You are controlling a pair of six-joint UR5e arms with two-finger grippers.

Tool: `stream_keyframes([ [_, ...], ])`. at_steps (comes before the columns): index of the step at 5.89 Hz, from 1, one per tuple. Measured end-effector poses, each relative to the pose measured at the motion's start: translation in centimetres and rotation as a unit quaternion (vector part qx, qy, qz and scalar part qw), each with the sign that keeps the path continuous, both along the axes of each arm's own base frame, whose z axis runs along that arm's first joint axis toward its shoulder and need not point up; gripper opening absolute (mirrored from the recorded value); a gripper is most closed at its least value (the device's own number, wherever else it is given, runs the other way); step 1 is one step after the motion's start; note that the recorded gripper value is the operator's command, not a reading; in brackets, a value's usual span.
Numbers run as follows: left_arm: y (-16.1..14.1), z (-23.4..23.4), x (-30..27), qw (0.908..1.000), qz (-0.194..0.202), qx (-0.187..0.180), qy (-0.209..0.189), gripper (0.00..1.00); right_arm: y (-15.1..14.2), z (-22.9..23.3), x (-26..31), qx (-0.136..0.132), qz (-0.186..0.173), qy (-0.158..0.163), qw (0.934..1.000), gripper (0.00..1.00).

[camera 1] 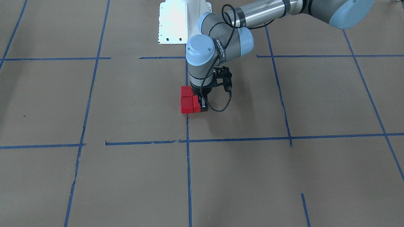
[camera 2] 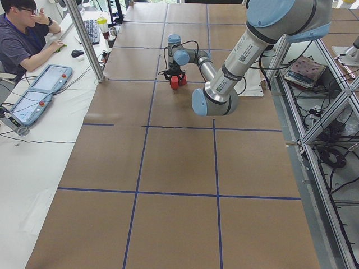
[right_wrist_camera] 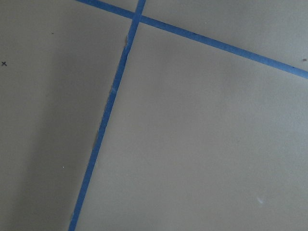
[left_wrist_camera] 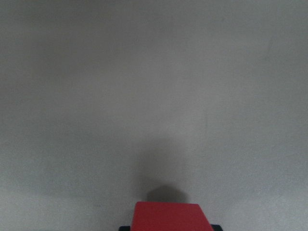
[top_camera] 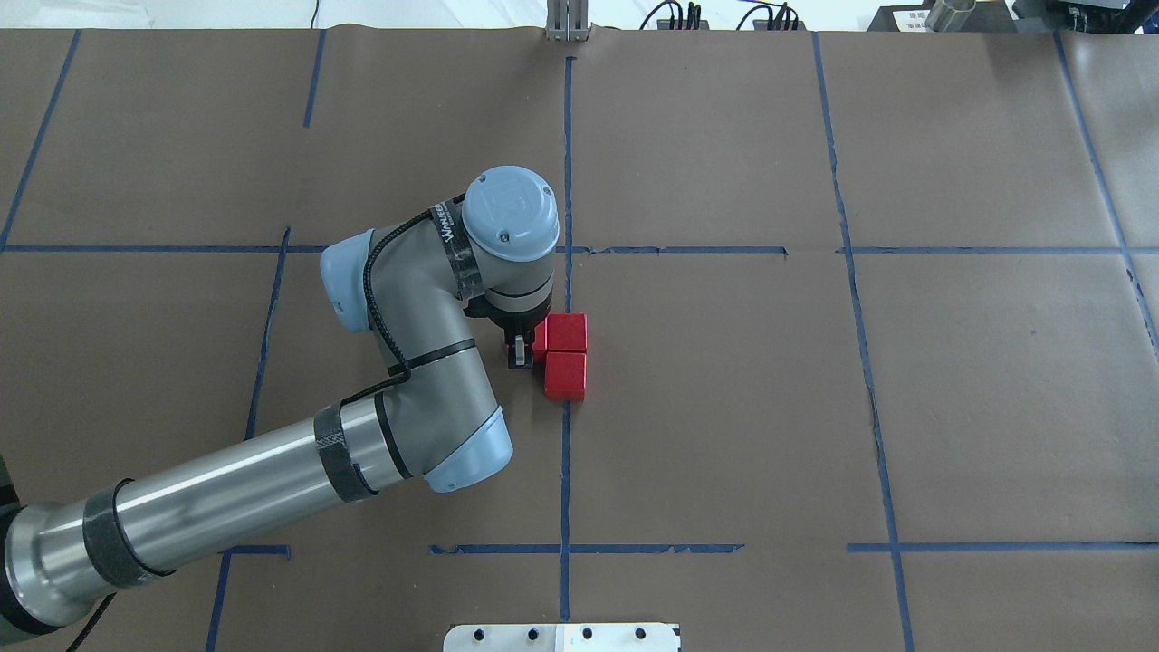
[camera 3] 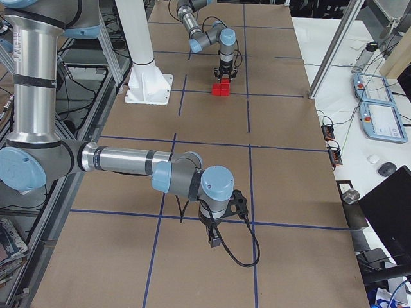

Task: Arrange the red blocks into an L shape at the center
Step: 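Set the cube beside the farther center cube and open the left gripper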

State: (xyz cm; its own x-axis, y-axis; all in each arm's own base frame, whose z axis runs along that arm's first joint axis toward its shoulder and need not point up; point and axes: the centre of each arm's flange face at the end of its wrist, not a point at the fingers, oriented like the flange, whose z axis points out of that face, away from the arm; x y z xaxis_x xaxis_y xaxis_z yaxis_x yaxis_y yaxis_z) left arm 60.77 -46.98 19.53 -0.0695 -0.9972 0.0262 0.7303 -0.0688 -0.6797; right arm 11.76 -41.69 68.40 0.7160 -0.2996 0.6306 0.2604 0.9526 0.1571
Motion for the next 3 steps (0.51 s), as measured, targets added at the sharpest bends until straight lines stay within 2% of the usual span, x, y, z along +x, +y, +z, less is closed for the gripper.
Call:
stream_keyframes([
  [3, -0.03, 0.21, 0.06, 1.0000, 0.000, 0.002, 0.001, 0.18, -0.02, -0.07, 0.00, 0.001, 0.000, 0.000, 1.0000, 1.00],
])
